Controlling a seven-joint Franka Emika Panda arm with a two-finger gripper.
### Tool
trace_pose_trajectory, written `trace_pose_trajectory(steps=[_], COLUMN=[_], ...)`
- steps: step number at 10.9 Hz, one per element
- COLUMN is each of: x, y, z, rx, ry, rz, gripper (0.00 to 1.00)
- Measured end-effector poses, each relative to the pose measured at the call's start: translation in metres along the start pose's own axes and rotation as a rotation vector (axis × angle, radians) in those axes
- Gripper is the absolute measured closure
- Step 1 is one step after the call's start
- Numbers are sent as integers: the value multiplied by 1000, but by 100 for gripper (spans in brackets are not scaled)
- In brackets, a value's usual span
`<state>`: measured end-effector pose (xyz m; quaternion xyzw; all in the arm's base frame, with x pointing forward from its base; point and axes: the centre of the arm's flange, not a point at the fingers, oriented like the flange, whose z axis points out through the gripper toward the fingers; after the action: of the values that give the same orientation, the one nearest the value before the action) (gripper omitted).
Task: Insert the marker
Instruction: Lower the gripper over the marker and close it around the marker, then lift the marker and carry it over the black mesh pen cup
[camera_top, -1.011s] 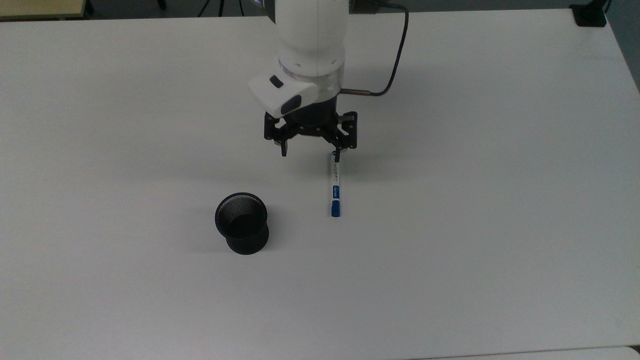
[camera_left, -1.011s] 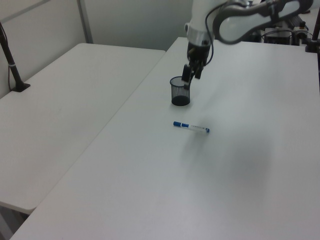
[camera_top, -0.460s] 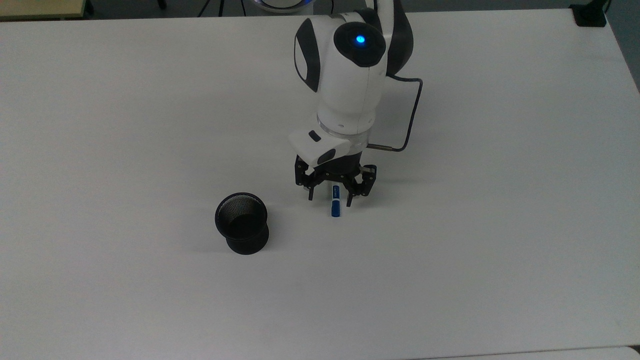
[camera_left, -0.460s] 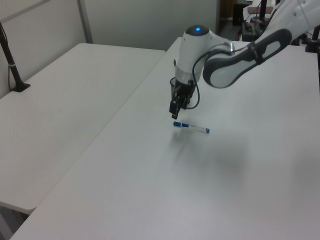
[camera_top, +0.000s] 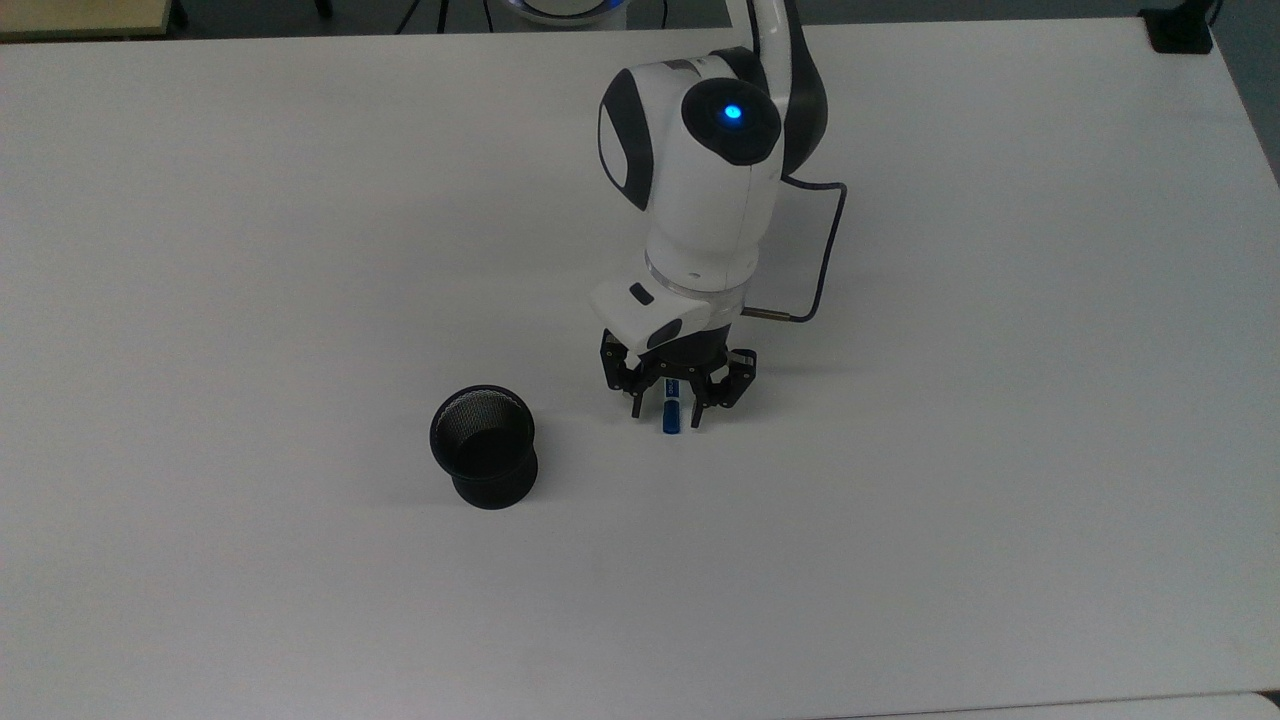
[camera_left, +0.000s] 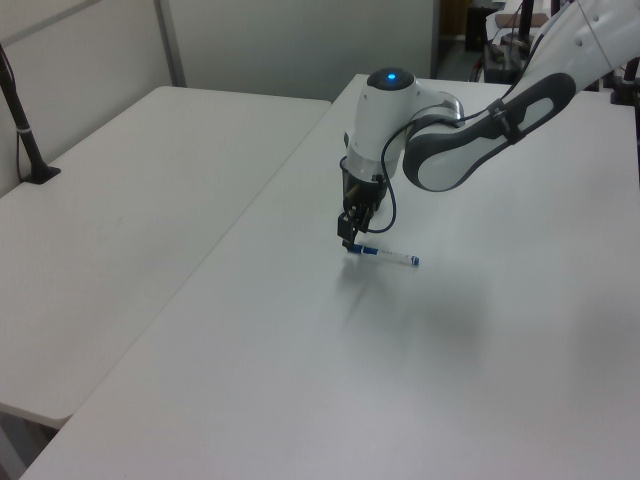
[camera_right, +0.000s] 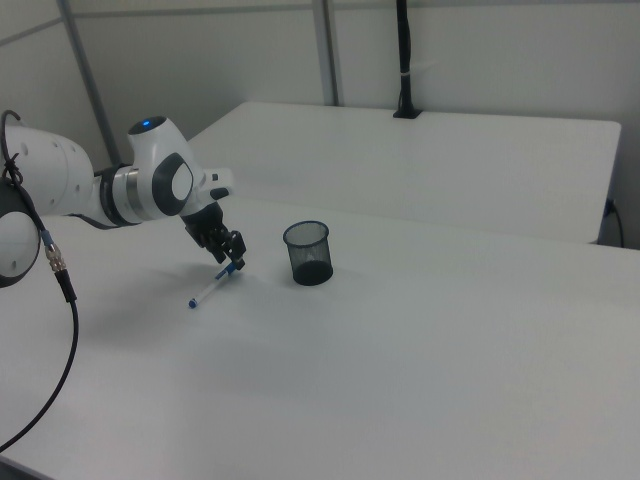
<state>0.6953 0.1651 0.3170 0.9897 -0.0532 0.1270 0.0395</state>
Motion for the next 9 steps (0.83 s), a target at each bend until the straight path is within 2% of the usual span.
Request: trace_pose_trajectory(steps=[3,4,6,9], x=[-4,-3,-1,1], y=[-4,-4,-4,-3], z=[13,14,12,10], rx=[-15,-15,-14,-14], ry=[-10,-11,-4,0], rz=[-18,-18,-16,-13], gripper=[46,51,81,81])
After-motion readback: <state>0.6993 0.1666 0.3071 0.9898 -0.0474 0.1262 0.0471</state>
